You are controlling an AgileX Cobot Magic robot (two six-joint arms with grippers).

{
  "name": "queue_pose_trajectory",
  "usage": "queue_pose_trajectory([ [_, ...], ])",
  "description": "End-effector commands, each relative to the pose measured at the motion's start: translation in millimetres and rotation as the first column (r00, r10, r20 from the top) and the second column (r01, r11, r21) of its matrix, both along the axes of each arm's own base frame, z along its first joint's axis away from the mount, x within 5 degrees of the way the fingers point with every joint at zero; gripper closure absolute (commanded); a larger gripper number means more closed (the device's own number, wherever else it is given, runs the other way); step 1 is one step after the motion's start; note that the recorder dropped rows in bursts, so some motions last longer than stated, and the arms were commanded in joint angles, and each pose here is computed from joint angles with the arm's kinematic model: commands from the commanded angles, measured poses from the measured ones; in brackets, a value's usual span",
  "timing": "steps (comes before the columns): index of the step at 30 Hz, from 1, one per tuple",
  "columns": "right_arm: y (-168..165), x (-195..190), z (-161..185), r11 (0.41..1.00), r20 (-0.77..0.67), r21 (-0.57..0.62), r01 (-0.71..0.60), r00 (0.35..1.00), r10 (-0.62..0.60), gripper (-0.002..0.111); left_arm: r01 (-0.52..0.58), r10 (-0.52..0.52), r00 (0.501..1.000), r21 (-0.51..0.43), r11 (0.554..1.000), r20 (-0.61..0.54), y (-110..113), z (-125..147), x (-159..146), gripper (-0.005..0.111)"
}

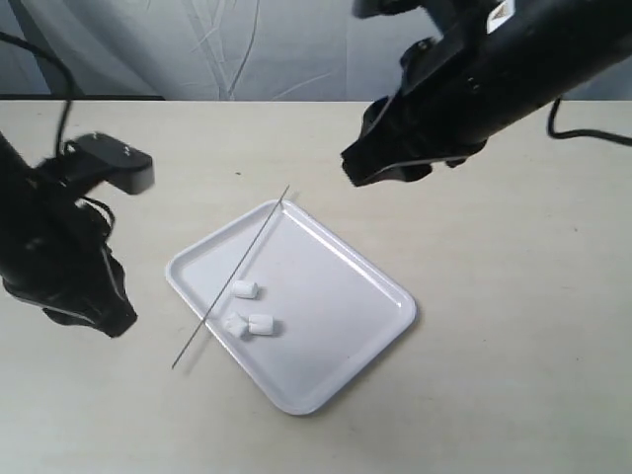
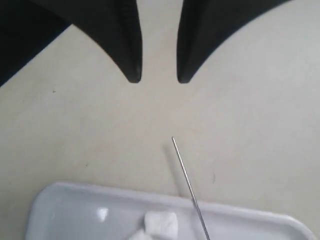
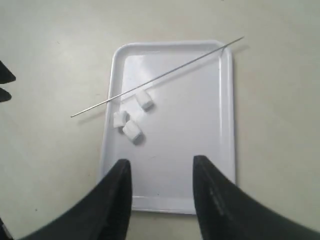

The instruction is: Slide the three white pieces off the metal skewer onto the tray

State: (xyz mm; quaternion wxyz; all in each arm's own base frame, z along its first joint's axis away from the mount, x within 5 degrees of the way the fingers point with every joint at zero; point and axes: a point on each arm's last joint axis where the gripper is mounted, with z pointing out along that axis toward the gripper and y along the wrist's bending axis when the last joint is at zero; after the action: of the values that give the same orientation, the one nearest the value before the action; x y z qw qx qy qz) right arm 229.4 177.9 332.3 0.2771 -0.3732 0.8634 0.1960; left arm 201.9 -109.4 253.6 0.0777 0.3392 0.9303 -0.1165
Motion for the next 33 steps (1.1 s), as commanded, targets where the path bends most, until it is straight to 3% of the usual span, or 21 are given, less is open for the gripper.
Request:
queue_pose_trajectory([
  [1, -27, -37, 52, 0.994, 0.179, 0.111, 0.016, 0.983, -0.036, 0.069, 0.005, 0.046, 0.955, -0.174, 0.985, 0.291, 13, 63, -38, 0.082],
  [3, -43, -61, 73, 0.967, 0.306, 0.253, 0.030, 0.946, -0.110, 0.069, 0.019, 0.124, 0.880, -0.295, 0.955, 0.458, 23, 91, -63, 0.082],
  [5, -62, -87, 81, 0.915, 0.413, 0.403, 0.028, 0.886, -0.209, 0.069, 0.055, 0.226, 0.770, -0.415, 0.908, 0.596, 35, 111, -91, 0.082],
  [7, -81, -113, 73, 0.866, 0.470, 0.500, 0.013, 0.836, -0.283, 0.069, 0.095, 0.335, 0.667, -0.522, 0.848, 0.666, 46, 117, -115, 0.082],
  [10, -106, -149, 42, 0.810, 0.511, 0.586, -0.021, 0.786, -0.349, 0.069, 0.168, 0.471, 0.509, -0.620, 0.767, 0.721, 62, 114, -146, 0.082],
  [13, -122, -177, -1, 0.773, 0.480, 0.633, -0.030, 0.799, -0.362, 0.069, 0.222, 0.543, 0.411, -0.658, 0.719, 0.732, 74, 96, -166, 0.082],
  [16, -132, -195, -29, 0.726, 0.456, 0.686, -0.041, 0.803, -0.385, 0.069, 0.235, 0.582, 0.383, -0.685, 0.690, 0.717, 78, 77, -173, 0.082],
  [20, -139, -204, -58, 0.679, 0.425, 0.733, -0.038, 0.805, -0.414, 0.069, 0.209, 0.605, 0.385, -0.705, 0.678, 0.697, 79, 53, -169, 0.082],
  [23, -138, -204, -76, 0.687, 0.410, 0.726, -0.022, 0.816, -0.408, 0.069, 0.188, 0.629, 0.374, -0.720, 0.668, 0.681, 79, 40, -165, 0.082],
  [28, -134, -199, -102, 0.724, 0.373, 0.689, 0.016, 0.849, -0.374, 0.069, 0.171, 0.577, 0.371, -0.664, 0.728, 0.728, 78, 19, -159, 0.082],
  [33, -134, -197, -112, 0.730, 0.361, 0.682, 0.041, 0.849, -0.385, 0.069, 0.150, 0.517, 0.410, -0.614, 0.775, 0.752, 75, -4, -156, 0.082],
])
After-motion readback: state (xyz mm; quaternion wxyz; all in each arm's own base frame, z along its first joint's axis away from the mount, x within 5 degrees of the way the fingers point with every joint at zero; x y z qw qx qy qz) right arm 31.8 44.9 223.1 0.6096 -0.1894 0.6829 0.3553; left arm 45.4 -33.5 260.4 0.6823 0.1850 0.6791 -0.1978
